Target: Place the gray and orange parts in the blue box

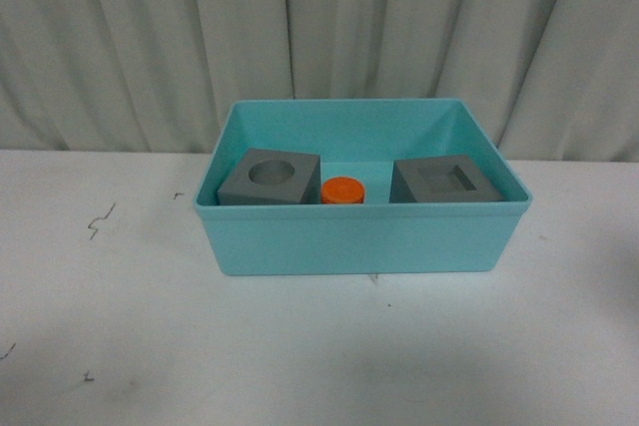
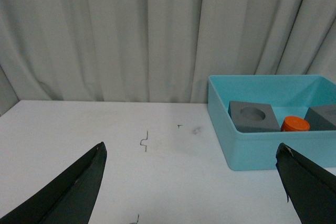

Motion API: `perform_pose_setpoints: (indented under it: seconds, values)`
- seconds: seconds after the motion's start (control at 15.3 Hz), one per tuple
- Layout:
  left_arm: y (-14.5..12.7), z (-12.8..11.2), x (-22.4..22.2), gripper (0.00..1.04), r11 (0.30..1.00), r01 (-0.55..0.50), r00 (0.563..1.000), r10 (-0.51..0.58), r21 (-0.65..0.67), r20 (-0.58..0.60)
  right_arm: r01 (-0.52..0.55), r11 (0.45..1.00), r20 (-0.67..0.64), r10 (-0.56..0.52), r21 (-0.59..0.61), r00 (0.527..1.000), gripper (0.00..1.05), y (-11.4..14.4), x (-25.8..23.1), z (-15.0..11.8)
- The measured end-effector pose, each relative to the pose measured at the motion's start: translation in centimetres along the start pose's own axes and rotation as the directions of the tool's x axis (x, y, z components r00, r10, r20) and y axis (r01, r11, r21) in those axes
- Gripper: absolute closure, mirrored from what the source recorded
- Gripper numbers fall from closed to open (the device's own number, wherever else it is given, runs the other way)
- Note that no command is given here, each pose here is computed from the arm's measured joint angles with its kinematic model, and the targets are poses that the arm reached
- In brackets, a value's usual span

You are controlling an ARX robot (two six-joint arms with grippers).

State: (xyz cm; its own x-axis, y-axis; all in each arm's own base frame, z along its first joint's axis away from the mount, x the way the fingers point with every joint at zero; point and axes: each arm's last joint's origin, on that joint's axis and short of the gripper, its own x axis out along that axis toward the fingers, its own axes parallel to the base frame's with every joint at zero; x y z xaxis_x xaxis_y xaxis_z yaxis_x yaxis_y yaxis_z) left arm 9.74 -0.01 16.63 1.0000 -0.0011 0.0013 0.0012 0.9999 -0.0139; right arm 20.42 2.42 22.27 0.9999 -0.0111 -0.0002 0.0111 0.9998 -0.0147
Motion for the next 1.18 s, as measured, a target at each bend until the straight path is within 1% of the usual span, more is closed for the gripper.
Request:
perform_pose_setpoints:
  seconds: [0.33,0.39,0.46,0.85,0.92,0.98,1.18]
  values:
    - [0.0,0.0,0.0,0.07,1.000,0.000,1.000,0.000,0.000,0.000,-0.008,1.000,-0.005,0.008,0.000,1.000,1.03,-1.4,-3.7,-2.8]
    - [0.0,0.0,0.0,0.07,1.000,0.000,1.000,0.000,0.000,0.000,-0.014,1.000,-0.005,0.014,0.000,1.000,1.03,-2.2,-4.2,-3.2]
    - [0.0,0.0,0.0,0.07,1.000,-0.003,1.000,0.003,0.000,0.000,0.008,1.000,-0.008,-0.008,0.000,1.000,1.03,-2.6,-4.7,-3.6]
    - [0.0,0.0,0.0,0.07,1.000,0.000,1.000,0.000,0.000,0.000,-0.009,1.000,-0.004,0.009,0.000,1.000,1.03,-2.4,-7.1,-4.7]
    - [0.0,0.0,0.0,0.07,1.000,-0.001,1.000,0.001,0.000,0.000,-0.008,1.000,0.027,0.008,0.000,1.000,1.03,-2.4,-7.3,-5.0]
    - [0.0,0.0,0.0,0.07,1.000,-0.001,1.000,0.001,0.000,0.000,-0.009,1.000,-0.005,0.009,0.000,1.000,1.03,-2.4,-7.6,-5.6]
    - [0.0,0.0,0.0,0.07,1.000,-0.001,1.000,0.001,0.000,0.000,-0.009,1.000,0.014,0.009,0.000,1.000,1.03,-2.4,-8.3,-5.3]
